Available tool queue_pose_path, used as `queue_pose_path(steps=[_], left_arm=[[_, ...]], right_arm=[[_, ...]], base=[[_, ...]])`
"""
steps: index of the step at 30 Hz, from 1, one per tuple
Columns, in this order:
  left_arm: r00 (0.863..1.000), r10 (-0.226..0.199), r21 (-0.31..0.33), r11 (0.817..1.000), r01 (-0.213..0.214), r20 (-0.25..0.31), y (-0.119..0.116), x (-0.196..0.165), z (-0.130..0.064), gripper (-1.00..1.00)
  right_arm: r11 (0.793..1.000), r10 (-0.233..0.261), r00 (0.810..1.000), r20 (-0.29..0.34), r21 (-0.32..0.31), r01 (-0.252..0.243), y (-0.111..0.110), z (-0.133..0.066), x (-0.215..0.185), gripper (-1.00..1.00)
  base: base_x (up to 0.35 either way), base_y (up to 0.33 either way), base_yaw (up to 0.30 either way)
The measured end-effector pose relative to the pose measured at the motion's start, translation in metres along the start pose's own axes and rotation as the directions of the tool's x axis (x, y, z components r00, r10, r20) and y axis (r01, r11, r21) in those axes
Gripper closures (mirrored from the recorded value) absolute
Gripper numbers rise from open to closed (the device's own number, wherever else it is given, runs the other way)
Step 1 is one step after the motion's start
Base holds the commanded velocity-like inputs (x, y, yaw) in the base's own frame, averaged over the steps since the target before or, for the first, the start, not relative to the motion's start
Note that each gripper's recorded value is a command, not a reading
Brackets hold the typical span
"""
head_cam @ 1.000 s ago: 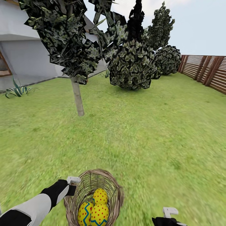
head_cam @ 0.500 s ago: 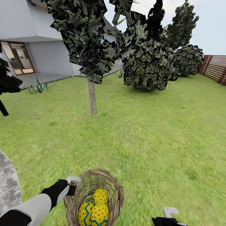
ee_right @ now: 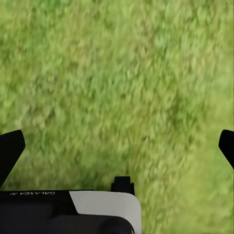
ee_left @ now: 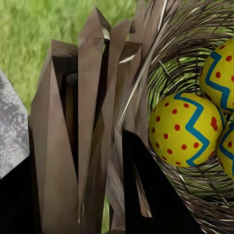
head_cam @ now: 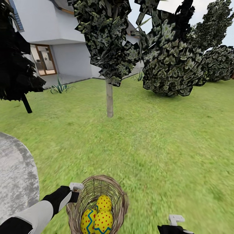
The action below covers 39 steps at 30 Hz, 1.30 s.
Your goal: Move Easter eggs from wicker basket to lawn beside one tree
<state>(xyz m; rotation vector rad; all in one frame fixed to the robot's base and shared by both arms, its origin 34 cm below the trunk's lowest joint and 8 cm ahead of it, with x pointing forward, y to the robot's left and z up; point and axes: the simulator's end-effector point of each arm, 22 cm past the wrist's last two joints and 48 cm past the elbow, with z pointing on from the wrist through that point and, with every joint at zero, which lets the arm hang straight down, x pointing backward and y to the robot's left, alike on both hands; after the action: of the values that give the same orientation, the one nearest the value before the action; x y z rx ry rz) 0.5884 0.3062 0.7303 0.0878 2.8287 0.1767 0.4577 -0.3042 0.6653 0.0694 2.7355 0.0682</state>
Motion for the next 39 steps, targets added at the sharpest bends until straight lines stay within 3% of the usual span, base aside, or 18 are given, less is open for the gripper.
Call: queue_pose_path(steps=[11,26,39], left_arm=[[1.000,0.000,-0.001,1.000,0.000,0.001,0.0004,-0.0005,-0.0005,1.00],[1.000,0.001,-0.001,1.000,-0.001,0.002,0.0004,-0.0008,-0.0008,1.00],[1.000,-0.001,-0.002,1.000,0.001,0.003,0.0016,-0.0006,-0.0012,1.00]], right_arm=[[1.000,-0.003,1.000,0.005,-0.003,0.003,0.0013,-0.0002,-0.0013,-1.00],[1.000,-0.015,1.000,0.005,-0.002,0.015,0.0003,-0.0005,-0.0015,-1.00],[1.000,-0.017,1.000,0.008,-0.004,0.017,0.0016,-0.0007,-0.0016,-1.00]], base=[[0.000,0.000,0.291],[0.000,0.000,0.013],[0.320,0.000,0.000]])
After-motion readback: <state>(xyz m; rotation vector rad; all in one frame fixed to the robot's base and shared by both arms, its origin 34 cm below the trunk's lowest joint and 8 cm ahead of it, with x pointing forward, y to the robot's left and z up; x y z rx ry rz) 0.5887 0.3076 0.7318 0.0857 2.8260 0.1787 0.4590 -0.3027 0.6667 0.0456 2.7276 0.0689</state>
